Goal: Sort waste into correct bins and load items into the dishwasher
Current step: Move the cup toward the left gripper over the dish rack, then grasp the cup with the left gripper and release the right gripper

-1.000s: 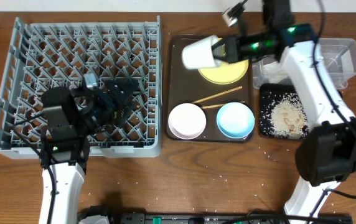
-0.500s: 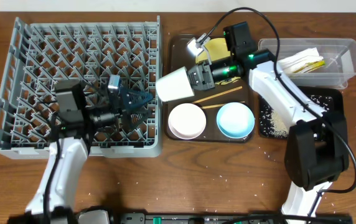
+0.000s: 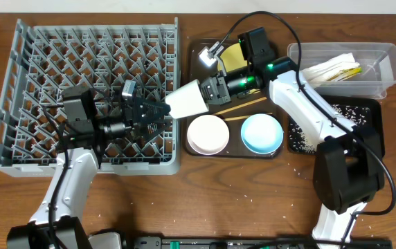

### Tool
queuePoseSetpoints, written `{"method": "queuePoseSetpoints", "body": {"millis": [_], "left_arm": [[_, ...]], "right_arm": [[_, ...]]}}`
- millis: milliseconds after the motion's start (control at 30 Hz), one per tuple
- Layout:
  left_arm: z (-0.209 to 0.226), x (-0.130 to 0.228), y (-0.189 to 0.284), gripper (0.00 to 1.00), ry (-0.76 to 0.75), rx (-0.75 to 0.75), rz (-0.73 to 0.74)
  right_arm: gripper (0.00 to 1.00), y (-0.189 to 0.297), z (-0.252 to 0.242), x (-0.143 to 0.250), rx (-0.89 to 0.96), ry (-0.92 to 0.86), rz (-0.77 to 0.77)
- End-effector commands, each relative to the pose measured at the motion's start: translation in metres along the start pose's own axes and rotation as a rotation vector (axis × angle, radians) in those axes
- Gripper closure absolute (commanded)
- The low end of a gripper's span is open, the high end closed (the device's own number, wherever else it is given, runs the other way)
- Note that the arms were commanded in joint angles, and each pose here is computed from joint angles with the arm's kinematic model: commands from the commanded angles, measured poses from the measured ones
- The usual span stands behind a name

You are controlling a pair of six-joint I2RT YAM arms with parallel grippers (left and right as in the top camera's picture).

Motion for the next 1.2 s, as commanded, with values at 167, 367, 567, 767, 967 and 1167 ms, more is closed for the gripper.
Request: {"method": "queuePoseSetpoints", "body": {"millis": [167, 367, 567, 767, 967, 1167], "left_arm": [[-0.008, 0.002, 0.000, 0.11, -0.022, 0.014, 0.021], [-0.016, -0.002, 0.000, 0.11, -0.011, 0.021, 0.016], [-0.017, -0.002, 0.000, 0.12, -0.012, 0.023, 0.016], [-0.017, -0.003, 0.000, 0.20, -0.012, 0.021, 0.012], [-0.017, -0.004, 0.000, 0.27, -0.013, 0.018, 0.004], [-0.016, -0.007, 0.000, 0.25, -0.015, 0.010, -0.020]], "right_arm": [[0.99, -0.008, -0.001, -0.002, 0.019, -0.023, 0.003], [0.99, -0.028, 0.008, -0.004, -0.013, -0.006, 0.019], [0.99, -0.054, 0.013, -0.003, -0.051, -0.013, 0.037], [0.99, -0.060, 0.015, 0.000, -0.061, -0.019, 0.051], [0.99, -0.061, 0.015, 0.003, -0.062, -0.029, 0.056], [0.99, -0.064, 0.017, 0.006, -0.067, -0.039, 0.066]]}}
Point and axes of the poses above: each gripper's point midway between its finger pads, its own y axis back along the fingers, its own z axis along the line the jaws close on, x = y × z, the point moved 4 cm from there along y, back along the fingers, and after that the axes turned 12 degrees about y, right-handed, at the moved point
